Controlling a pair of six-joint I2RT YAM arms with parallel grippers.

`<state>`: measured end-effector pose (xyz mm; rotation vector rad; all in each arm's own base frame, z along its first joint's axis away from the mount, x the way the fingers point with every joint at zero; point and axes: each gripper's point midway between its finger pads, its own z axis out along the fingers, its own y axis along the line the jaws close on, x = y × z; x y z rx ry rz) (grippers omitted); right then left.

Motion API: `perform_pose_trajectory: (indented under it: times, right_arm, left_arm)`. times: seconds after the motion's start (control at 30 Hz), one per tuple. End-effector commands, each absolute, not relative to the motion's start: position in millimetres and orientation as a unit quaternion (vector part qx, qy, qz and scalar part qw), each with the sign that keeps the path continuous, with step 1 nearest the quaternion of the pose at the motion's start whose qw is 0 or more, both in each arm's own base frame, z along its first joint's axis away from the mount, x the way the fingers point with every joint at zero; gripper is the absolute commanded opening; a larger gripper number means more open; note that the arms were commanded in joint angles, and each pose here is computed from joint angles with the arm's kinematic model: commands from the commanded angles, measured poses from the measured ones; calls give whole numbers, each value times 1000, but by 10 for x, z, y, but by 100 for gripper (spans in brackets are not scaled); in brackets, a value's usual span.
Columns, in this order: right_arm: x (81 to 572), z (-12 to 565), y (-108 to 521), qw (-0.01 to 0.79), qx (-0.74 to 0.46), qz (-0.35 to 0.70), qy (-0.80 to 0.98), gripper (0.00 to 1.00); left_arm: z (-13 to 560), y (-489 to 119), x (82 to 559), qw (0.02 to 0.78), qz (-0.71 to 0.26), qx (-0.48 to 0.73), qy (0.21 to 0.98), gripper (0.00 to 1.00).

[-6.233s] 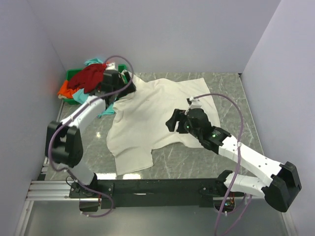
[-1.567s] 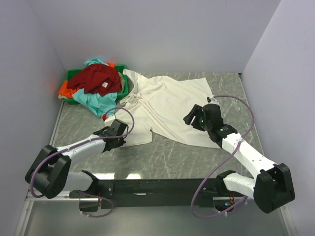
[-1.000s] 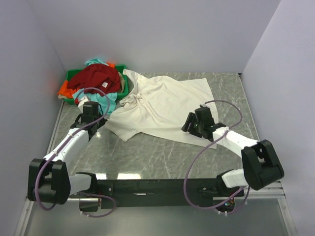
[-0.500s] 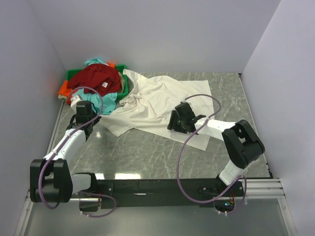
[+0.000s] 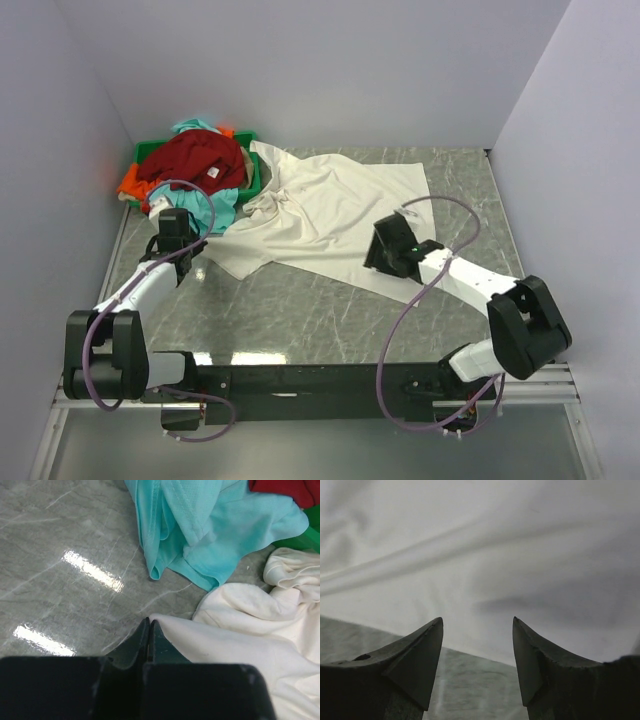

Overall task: Fold and stack the t-shirts
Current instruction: Flatten the tshirt out

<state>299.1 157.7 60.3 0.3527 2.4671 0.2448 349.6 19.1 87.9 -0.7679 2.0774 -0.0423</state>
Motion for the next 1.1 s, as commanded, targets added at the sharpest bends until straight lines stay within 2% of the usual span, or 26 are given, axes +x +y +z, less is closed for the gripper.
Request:
perform_pose_trajectory:
  times: [0.0, 0.3, 0.67, 0.8, 0.93, 1.07]
  right_arm:
    - [2570, 278, 954, 267, 191, -3, 945, 64]
    - [2346, 382, 609, 286, 292, 0, 913, 65]
    - [2167, 223, 418, 269, 319, -16, 908, 59]
    - [2134, 164, 426, 261, 317, -16, 912, 49]
    - [2120, 134, 436, 257, 316, -15, 913, 32]
    - [2115, 113, 449, 252, 312, -13, 916, 29]
  left_arm:
    - [986, 194, 3605, 474, -27, -298, 828, 1]
    - [925, 79, 3616, 464, -54, -286, 837, 1]
    - [850, 17, 3627, 452, -66, -278, 845, 1]
    - [832, 17, 3623, 450, -65, -278, 846, 1]
    - [819, 17, 3623, 448, -65, -279, 847, 1]
    - [809, 17, 3631, 446, -64, -279, 848, 1]
